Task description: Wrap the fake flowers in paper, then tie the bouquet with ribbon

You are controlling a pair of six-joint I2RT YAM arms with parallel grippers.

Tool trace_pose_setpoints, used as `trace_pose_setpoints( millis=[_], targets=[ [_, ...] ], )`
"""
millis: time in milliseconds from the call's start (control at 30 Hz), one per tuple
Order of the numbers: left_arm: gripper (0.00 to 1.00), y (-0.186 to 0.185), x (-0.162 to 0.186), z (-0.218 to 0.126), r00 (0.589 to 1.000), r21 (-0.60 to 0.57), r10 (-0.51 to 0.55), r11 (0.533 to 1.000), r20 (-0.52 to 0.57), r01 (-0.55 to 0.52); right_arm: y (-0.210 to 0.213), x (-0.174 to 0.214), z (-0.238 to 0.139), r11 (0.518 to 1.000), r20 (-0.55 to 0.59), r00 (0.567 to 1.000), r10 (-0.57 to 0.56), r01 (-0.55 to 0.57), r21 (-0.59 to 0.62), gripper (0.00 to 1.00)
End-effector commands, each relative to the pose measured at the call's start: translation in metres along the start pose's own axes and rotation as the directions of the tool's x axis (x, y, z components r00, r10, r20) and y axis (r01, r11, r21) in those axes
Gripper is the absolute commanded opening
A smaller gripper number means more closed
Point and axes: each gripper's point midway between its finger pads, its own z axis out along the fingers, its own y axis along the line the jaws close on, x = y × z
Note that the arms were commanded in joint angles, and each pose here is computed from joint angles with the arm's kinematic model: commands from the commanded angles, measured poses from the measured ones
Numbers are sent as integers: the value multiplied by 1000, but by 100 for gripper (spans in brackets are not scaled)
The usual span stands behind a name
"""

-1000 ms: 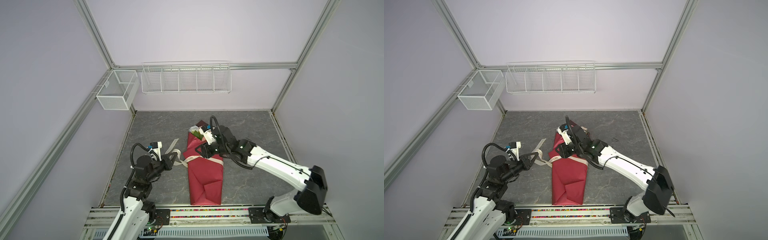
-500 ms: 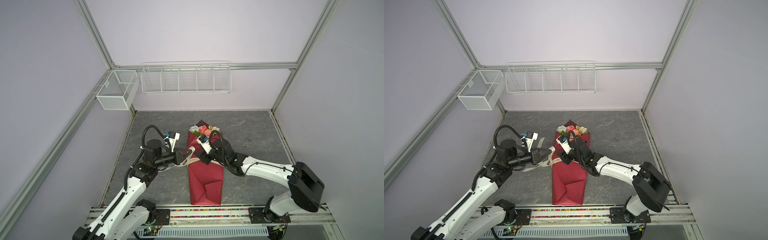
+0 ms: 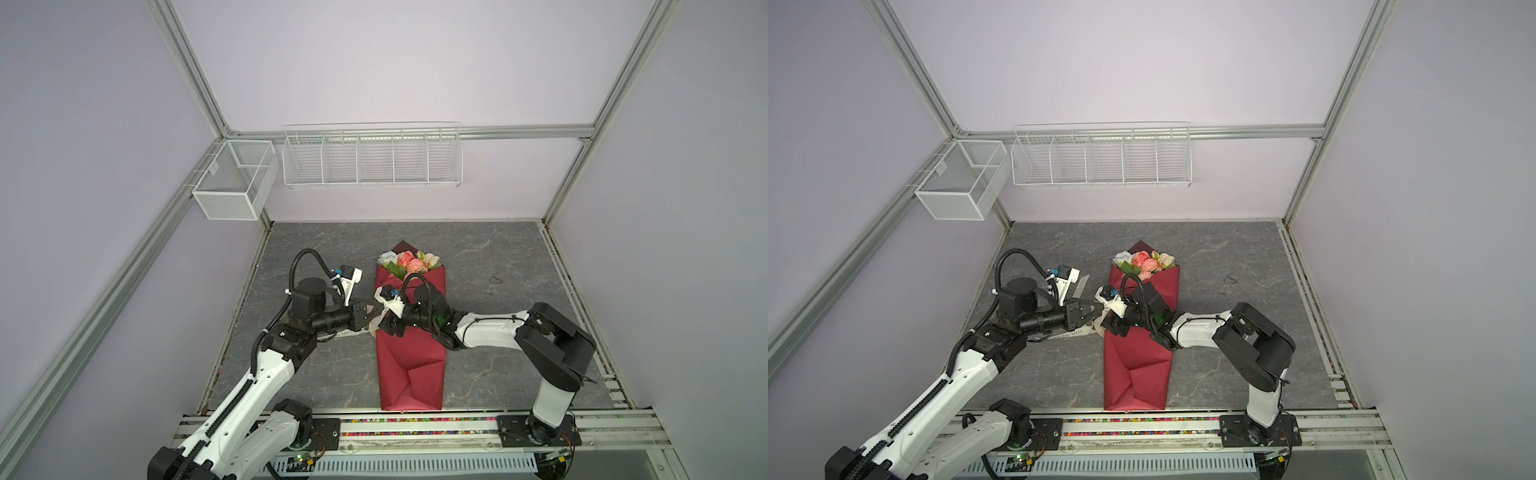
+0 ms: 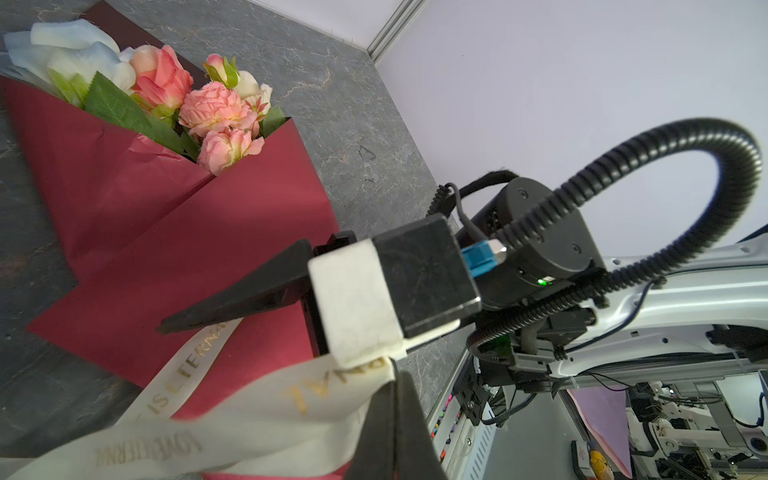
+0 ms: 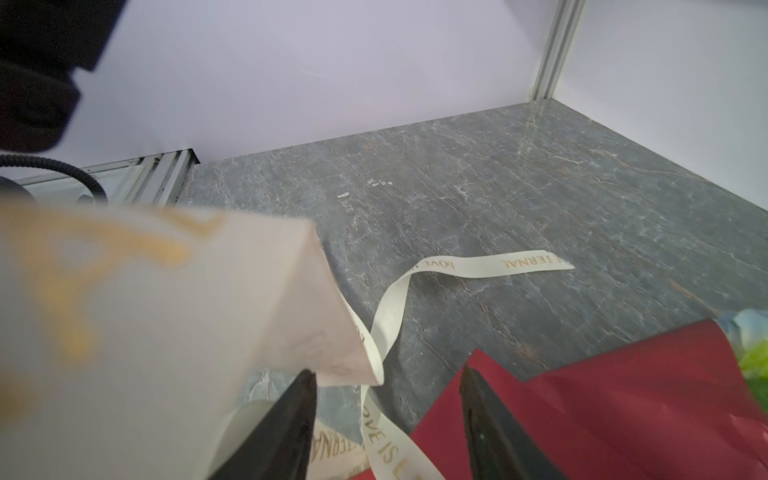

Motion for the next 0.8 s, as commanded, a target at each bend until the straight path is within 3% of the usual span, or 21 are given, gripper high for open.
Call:
trace_pose_setpoints(
  millis=[0, 200, 300, 500, 767],
  targets=[
    [0, -8, -10, -2, 999, 8, 38, 999, 10, -38, 6, -24, 4, 996, 119, 991, -58, 66, -65, 59],
    [0, -4, -9, -2, 999, -16, 31, 999, 23, -31, 17, -22, 4, 988, 149, 987, -55, 75, -133, 59],
    [0, -1, -11, -5, 999, -39, 29, 999, 39, -28, 20, -9, 3, 985, 95, 993, -65, 79, -152, 59],
    [0, 28, -10, -8, 998, -195, -16, 980, 59, 27, 20, 15, -2, 986, -55, 996, -70, 61, -154, 60],
    [0, 20, -16, 2, 997, -121, -39, 992, 66, 47, 20, 2, 3, 986, -12, 1000, -18, 16, -168, 64]
  ],
)
